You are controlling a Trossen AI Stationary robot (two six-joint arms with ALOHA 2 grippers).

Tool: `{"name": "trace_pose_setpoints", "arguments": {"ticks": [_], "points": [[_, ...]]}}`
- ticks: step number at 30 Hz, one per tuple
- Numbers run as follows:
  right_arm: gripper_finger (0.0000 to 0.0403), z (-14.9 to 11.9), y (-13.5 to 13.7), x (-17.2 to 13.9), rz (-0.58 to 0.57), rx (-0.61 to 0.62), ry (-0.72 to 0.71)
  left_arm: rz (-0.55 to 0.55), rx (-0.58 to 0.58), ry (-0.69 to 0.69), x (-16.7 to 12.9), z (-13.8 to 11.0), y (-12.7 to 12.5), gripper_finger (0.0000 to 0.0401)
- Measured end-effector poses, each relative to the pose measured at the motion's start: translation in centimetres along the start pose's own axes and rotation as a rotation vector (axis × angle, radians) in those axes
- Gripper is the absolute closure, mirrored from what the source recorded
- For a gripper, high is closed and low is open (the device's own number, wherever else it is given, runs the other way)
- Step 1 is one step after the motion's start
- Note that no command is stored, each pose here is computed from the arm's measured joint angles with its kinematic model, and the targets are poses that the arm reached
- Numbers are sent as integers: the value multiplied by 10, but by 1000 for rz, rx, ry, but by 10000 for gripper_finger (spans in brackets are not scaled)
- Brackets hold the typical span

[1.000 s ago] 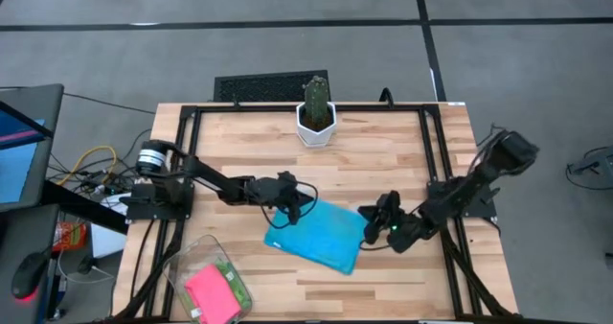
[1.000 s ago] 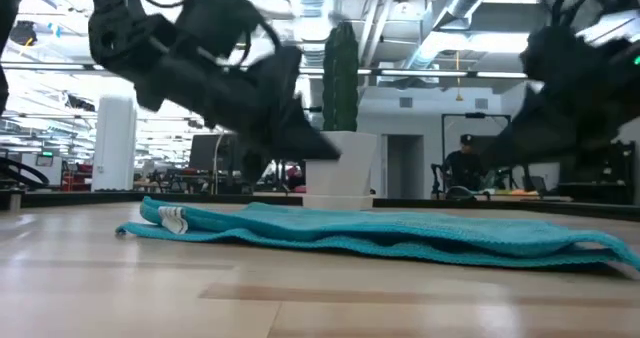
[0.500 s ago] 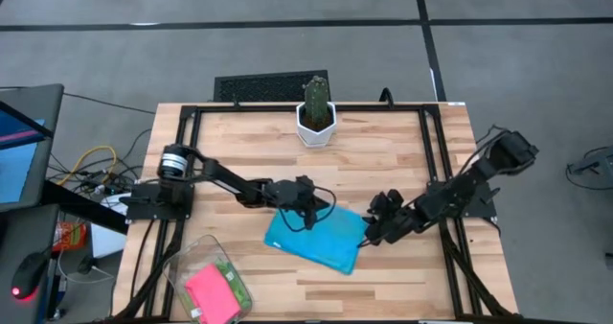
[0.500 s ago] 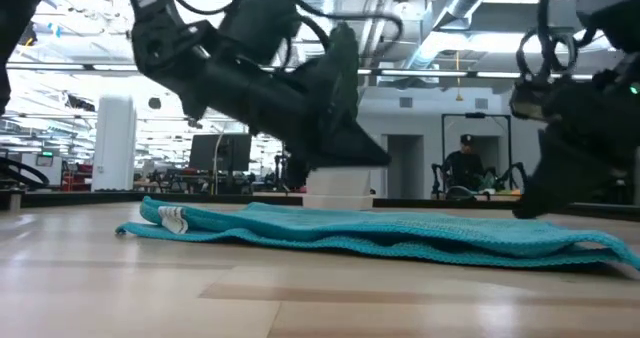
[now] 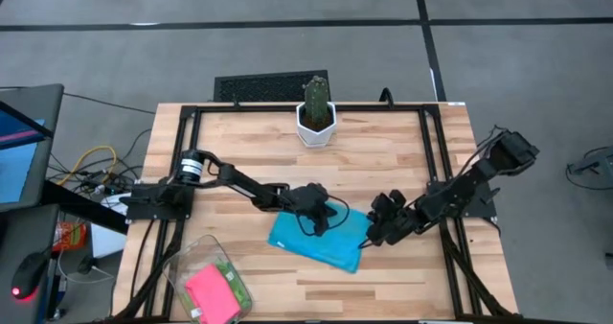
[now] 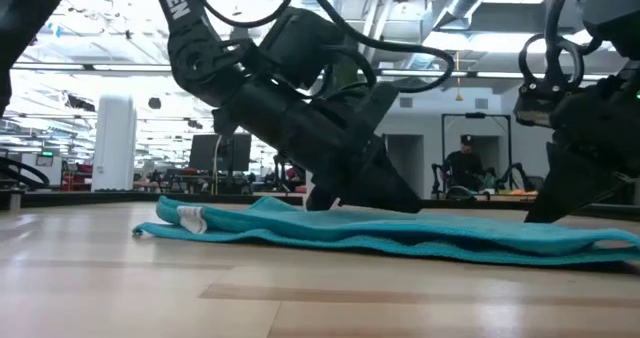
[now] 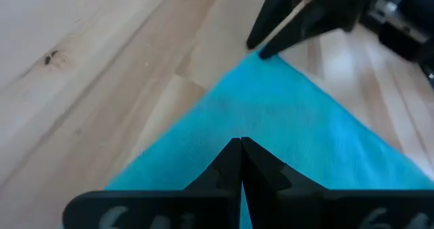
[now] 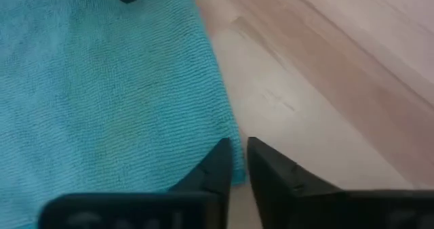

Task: Fold microfiber towels
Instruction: Fold the blue microfiber towel

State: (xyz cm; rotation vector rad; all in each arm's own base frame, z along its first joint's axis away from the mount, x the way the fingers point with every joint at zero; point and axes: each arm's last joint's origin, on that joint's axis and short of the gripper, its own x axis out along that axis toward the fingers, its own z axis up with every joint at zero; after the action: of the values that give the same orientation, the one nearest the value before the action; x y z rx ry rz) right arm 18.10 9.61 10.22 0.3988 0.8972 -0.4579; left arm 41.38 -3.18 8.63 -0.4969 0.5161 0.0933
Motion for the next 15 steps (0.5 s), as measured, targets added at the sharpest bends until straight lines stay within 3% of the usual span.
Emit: {"name": "trace_pose_setpoints", "arguments": {"ticks": [6,15], "points": [[389,4,0,-10,69,-10,69,-2,13,34,4,4,-3,401],[394,41,26,-37,184,-72,62,-9,18,67,7,12,-8,401]]}}
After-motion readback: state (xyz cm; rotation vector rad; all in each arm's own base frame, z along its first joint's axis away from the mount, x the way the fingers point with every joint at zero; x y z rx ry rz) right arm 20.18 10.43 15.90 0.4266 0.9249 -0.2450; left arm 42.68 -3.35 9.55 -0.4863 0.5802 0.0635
